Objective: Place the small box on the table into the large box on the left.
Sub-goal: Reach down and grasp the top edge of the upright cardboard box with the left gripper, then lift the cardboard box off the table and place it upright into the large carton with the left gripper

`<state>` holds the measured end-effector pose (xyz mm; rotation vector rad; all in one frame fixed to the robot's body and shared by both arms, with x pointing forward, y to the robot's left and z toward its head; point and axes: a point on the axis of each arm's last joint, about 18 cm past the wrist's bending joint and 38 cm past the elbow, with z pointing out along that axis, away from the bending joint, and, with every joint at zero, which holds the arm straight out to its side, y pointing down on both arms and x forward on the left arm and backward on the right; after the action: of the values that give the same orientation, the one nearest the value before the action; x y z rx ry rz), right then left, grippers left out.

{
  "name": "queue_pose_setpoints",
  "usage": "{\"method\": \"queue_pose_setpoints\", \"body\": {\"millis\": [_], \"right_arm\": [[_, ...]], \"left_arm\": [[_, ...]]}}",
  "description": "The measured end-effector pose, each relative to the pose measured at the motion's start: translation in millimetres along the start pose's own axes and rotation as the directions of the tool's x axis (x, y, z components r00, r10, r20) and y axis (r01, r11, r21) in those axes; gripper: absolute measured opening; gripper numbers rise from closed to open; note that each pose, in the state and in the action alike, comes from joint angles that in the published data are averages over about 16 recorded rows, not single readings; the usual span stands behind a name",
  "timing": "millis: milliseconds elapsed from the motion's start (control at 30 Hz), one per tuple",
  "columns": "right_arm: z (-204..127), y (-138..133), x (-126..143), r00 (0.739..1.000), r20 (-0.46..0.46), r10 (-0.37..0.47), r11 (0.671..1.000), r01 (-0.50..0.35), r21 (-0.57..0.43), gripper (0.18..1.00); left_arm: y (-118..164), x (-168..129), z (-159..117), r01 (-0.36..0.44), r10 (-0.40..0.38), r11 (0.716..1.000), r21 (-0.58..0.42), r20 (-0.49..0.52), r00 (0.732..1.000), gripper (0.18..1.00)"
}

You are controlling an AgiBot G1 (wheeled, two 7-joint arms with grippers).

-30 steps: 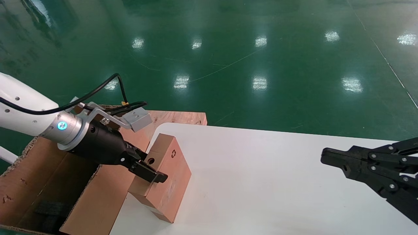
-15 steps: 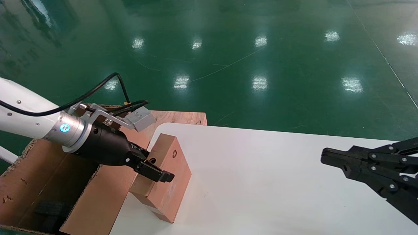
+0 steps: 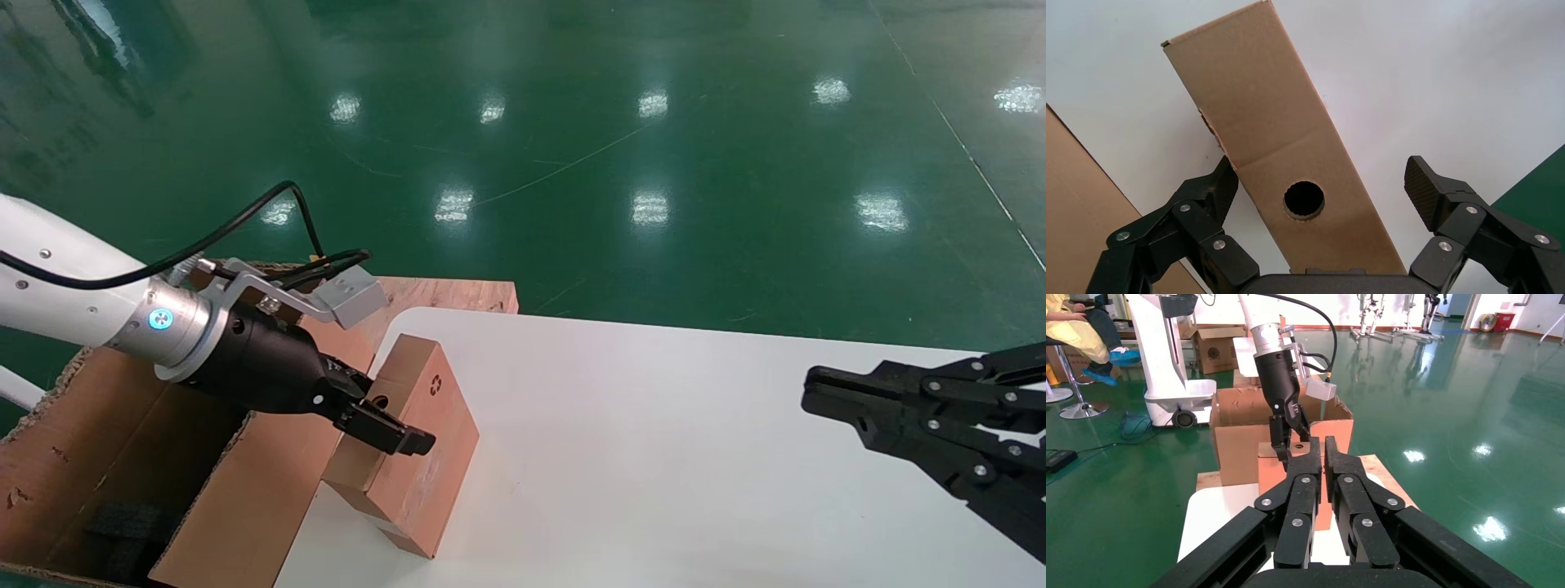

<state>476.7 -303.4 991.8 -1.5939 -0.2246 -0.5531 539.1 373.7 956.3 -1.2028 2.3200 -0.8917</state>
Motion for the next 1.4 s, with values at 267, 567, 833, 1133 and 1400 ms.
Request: {"method": "queue_pose_setpoints", "body": {"millis": [267, 567, 833, 1133, 1400], "right_arm": [[0.0, 0.0, 0.0, 1.0, 0.0, 0.0, 1.0, 0.0, 0.0, 0.262], [0.0, 0.0, 0.0, 1.0, 0.0, 0.0, 1.0, 0.0, 0.0, 0.396], [0.0, 0.0, 0.0, 1.0, 0.0, 0.0, 1.0, 0.0, 0.0, 0.575], [0.0, 0.0, 0.0, 1.0, 0.0, 0.0, 1.0, 0.0, 0.0, 0.788], [0.0, 0.0, 0.0, 1.0, 0.0, 0.0, 1.0, 0.0, 0.0, 0.908]], "left_arm": [[0.9, 0.6, -1.6, -0.004, 0.004, 1.0, -0.007, -0.005, 1.0, 0.993], [1.9, 1.2, -2.6, 0.001, -0.001, 1.0, -0.016, -0.008, 1.0, 0.935], [4.5, 1.0, -5.0, 0.01, -0.01, 0.999, -0.039, 0.0, 1.0, 0.823], [4.6, 1.5, -10.1, 0.0, 0.001, 0.997, -0.071, 0.015, 1.0, 0.646], [-7.3, 0.3, -23.6, -0.046, 0.047, 0.998, -0.049, 0.038, 0.998, 0.49]]}}
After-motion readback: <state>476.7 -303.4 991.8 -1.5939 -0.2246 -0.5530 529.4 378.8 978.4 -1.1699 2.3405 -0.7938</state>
